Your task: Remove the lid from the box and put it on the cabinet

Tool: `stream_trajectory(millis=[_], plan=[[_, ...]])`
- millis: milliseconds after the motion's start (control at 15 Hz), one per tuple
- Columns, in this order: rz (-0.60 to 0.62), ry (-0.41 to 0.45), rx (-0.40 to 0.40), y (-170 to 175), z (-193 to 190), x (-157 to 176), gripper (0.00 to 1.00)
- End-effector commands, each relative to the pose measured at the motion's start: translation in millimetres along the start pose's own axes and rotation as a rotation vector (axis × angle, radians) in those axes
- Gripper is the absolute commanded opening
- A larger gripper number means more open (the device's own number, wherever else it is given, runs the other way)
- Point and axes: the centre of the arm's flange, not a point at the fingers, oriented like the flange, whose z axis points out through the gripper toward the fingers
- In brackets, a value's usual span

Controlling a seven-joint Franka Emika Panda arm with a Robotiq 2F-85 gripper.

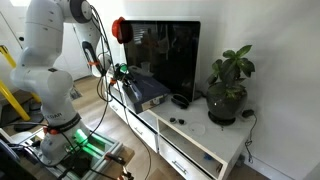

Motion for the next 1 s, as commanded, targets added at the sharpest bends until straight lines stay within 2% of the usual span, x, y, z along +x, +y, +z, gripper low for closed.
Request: stream_trajectory(millis=[0, 533, 933], plan=[[-0.007, 0.022, -0.071, 0.1, -11.5, -2.0, 0.00], [0.015, 0.052, -0.197, 12.7, -40.0, -10.6, 0.00], [0.083, 0.088, -0.307, 20.5, -39.3, -4.5, 0.00]])
